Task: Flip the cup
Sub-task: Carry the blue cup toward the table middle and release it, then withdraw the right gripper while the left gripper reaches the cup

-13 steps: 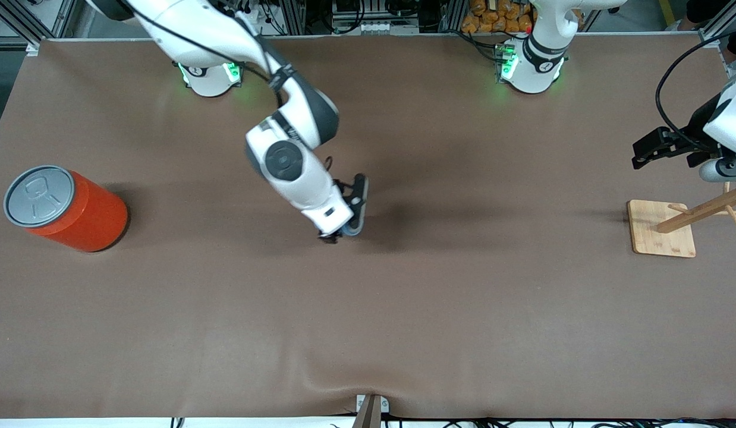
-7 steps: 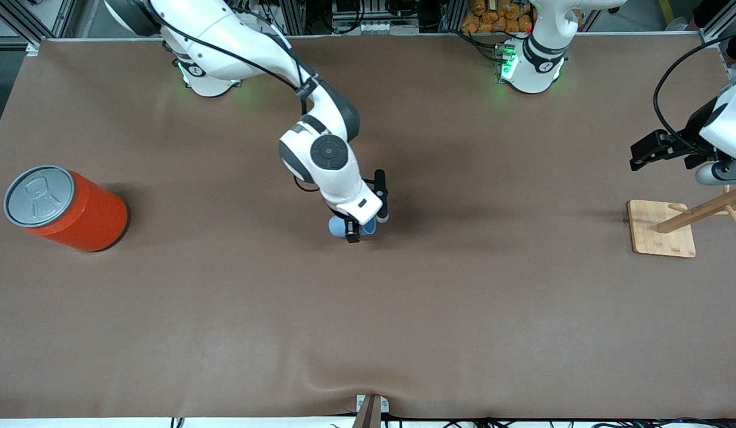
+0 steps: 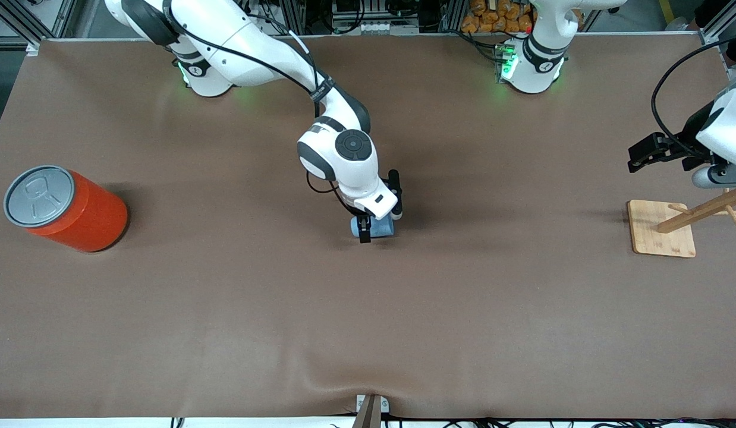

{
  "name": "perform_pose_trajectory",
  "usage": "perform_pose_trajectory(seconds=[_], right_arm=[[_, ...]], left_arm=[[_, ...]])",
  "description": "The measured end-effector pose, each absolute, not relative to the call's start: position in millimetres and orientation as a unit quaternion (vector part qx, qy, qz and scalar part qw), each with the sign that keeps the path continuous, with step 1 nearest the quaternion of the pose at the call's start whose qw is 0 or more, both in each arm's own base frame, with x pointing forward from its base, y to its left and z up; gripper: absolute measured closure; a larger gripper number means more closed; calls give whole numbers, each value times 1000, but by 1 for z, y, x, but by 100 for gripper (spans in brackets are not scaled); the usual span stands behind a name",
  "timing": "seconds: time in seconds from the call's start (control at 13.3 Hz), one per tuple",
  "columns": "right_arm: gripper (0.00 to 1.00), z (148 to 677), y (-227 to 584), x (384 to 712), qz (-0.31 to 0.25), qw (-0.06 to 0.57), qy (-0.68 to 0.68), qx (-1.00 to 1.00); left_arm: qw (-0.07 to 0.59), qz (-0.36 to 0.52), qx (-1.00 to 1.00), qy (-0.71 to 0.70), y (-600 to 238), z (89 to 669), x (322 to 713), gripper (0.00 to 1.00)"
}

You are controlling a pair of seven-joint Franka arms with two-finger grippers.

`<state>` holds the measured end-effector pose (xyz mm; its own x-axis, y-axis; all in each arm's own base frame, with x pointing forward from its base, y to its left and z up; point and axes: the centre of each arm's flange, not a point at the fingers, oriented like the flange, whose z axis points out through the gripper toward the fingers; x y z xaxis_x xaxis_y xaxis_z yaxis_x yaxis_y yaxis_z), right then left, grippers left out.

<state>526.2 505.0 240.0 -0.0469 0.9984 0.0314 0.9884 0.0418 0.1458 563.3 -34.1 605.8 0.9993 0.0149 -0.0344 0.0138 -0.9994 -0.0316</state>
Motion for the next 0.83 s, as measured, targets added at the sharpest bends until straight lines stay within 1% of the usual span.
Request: perform_pose_trajectory(seconds=[0.15, 0.3, 0.45, 0.6, 0.68, 0.75, 0.83], right_arm=[[0, 250, 501, 536, 70, 41, 707, 703], [0, 266, 489, 546, 59, 43, 675, 735], [0, 302, 465, 562, 48, 46, 618, 783], [0, 351, 420, 589, 45, 55, 567, 821], [0, 372, 388, 604, 40, 56, 542, 838], [0, 388, 355, 618, 31, 52, 515, 855], [0, 401, 321, 631, 26, 43, 487, 872]], left_arm=[[16, 18, -1000, -7, -34, 605, 564, 0], [10, 19, -1000, -7, -36, 605, 564, 0], [5, 20, -1000, -7, -37, 604, 564, 0], [1, 22, -1000, -5, -39, 602, 565, 0], [-9, 23, -1000, -2, -45, 601, 565, 0], [-34, 29, -999, 2, -56, 598, 565, 0], [-73, 42, -996, 4, -69, 590, 566, 0]])
